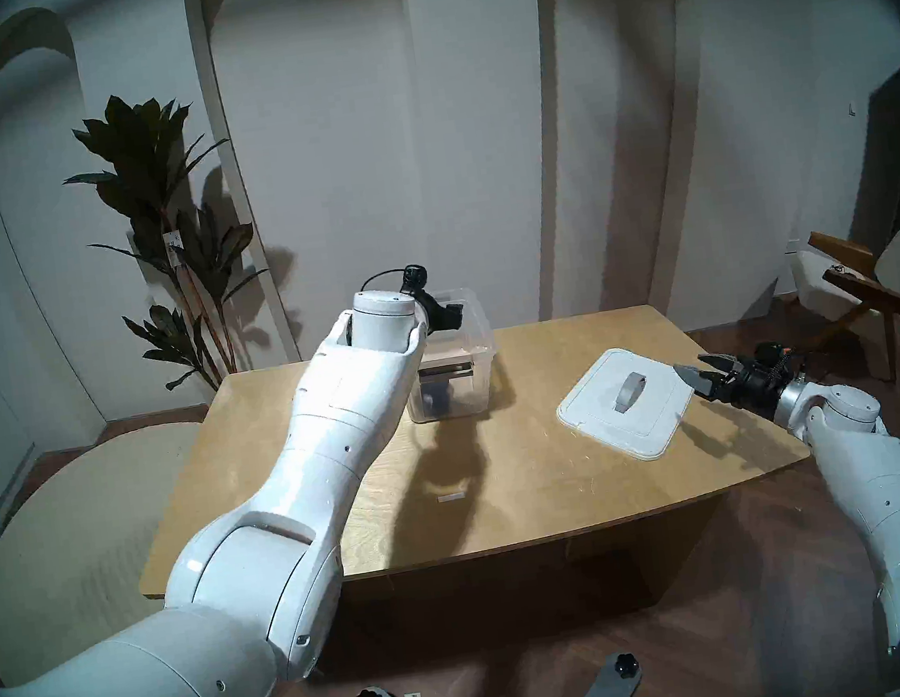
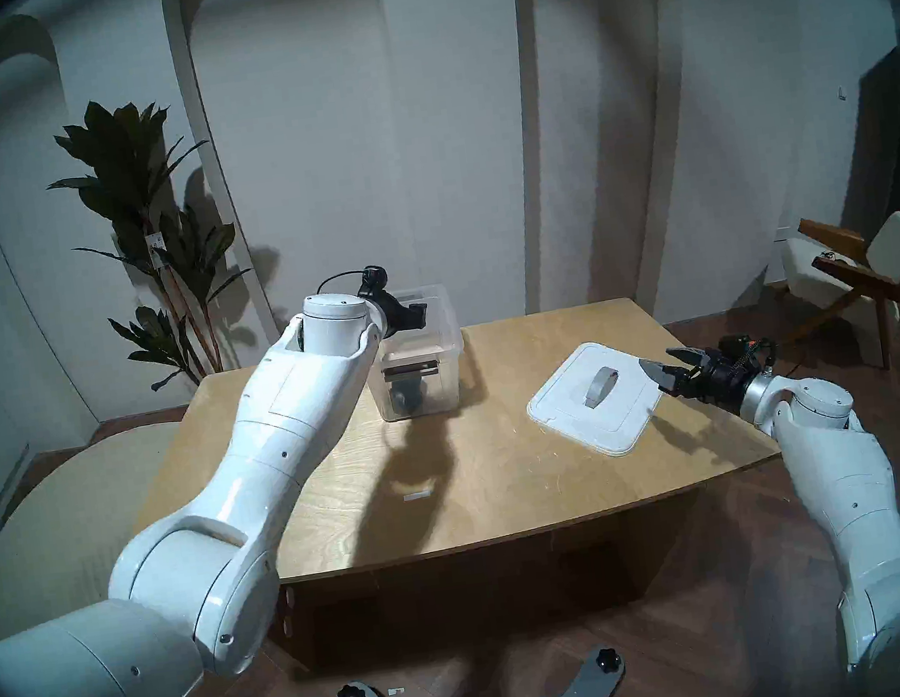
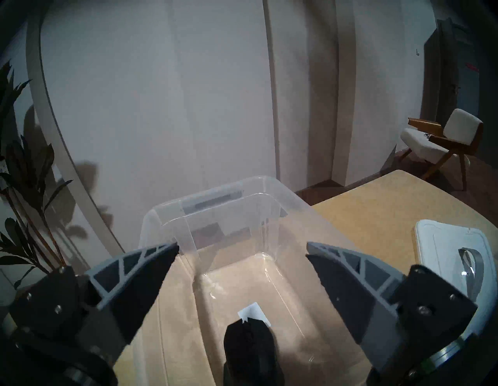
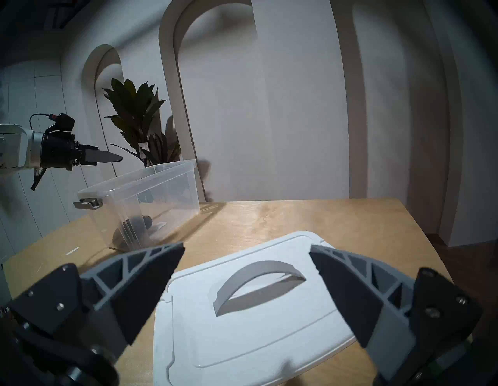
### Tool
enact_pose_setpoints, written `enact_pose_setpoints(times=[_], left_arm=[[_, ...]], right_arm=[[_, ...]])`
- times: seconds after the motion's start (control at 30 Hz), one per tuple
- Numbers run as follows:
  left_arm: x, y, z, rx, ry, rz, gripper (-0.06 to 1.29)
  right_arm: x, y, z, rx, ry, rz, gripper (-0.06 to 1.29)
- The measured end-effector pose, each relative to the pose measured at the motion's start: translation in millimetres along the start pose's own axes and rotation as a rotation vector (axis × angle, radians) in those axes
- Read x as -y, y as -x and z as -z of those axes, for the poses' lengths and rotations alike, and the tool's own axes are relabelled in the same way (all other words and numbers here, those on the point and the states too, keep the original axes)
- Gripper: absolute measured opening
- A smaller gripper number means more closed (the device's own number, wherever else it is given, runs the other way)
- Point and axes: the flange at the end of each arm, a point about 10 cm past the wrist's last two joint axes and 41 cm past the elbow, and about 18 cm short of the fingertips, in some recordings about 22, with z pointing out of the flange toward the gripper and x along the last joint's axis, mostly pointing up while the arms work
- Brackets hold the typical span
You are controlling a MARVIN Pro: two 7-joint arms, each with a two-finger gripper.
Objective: Open a storage container and put mouse inside
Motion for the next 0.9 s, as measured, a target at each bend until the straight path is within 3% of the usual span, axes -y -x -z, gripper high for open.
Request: enact_pose_setpoints(times=[0.27, 0.57, 0.73, 0.8, 0.9], left_arm=[[25.6, -16.3, -3.8, -0.066, -0.083, -0.056, 1.23], [66.7, -35.8, 9.9, -0.231, -0.197, -0.141, 1.23], [80.1, -25.3, 22.4, -0.314, -0.218, -0.195, 1.23], [80.8, -22.8, 23.6, -0.321, -0.217, -0.203, 1.23], [84.7, -5.4, 31.0, -0.356, -0.212, -0.240, 1.23]], right_arm=[[0.0, -2.7, -1.0, -0.005, -0.002, 0.003, 1.25], [-0.4, -5.1, -1.8, -0.010, 0.003, 0.008, 1.25], [-0.9, -5.7, -2.1, -0.011, 0.011, 0.009, 1.25], [-1.0, -5.7, -2.1, -0.011, 0.012, 0.009, 1.25], [-1.2, -6.0, -2.3, -0.012, 0.016, 0.010, 1.25]])
